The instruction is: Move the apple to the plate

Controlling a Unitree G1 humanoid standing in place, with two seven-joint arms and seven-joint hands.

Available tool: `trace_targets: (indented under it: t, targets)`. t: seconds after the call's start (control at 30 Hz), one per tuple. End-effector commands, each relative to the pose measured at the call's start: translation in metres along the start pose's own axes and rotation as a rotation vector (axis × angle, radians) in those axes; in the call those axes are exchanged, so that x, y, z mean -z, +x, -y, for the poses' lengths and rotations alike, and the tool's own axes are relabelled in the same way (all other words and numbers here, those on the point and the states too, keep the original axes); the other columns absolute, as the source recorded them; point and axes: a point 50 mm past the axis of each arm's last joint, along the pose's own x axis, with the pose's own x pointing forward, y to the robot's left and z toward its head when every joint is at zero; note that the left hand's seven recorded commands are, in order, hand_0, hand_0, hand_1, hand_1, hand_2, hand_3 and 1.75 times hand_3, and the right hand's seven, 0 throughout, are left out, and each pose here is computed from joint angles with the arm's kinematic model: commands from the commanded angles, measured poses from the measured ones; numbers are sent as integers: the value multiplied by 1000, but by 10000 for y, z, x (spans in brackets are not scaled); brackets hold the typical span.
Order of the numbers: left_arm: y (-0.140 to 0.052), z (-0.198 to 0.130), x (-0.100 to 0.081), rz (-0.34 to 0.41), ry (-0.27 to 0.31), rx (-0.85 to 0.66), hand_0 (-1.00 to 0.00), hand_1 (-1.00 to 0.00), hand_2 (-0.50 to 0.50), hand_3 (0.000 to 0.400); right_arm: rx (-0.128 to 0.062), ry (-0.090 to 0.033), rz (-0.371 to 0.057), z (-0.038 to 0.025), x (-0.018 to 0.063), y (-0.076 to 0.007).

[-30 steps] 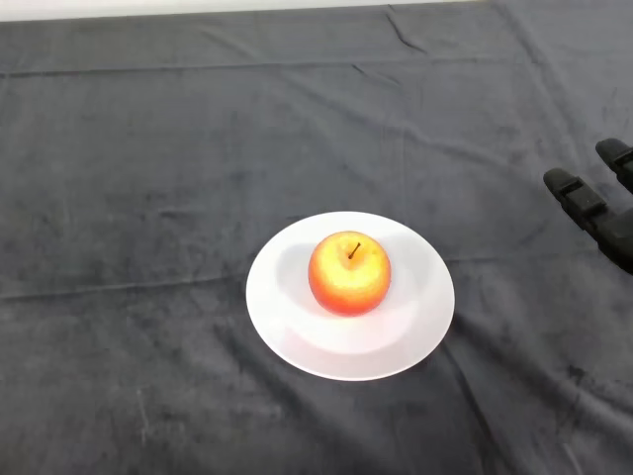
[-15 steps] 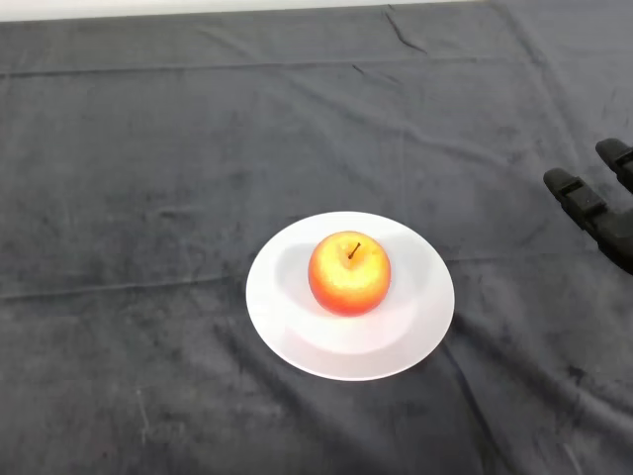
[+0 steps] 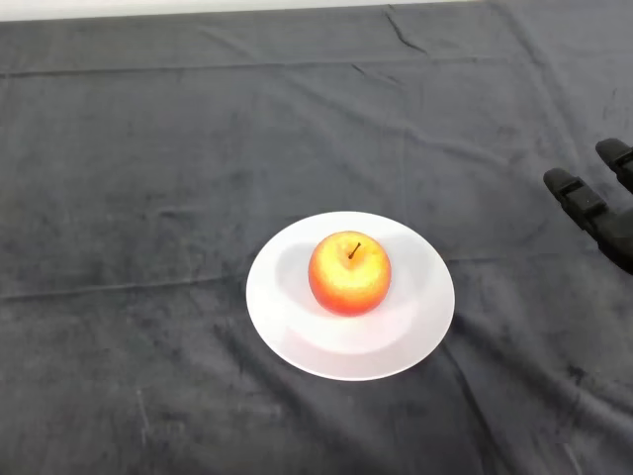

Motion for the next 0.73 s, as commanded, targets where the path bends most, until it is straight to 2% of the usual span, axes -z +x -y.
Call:
trace_targets:
  t: [0.03,0.73]
  targets:
    - [133,-37,-123,44,-22,-30,0,0,0,0,-41,-25,48,-134,-168,6]
    - [131,-18,-123,42,-20,-23,0,0,0,0,-41,-26,48,-134,-168,6]
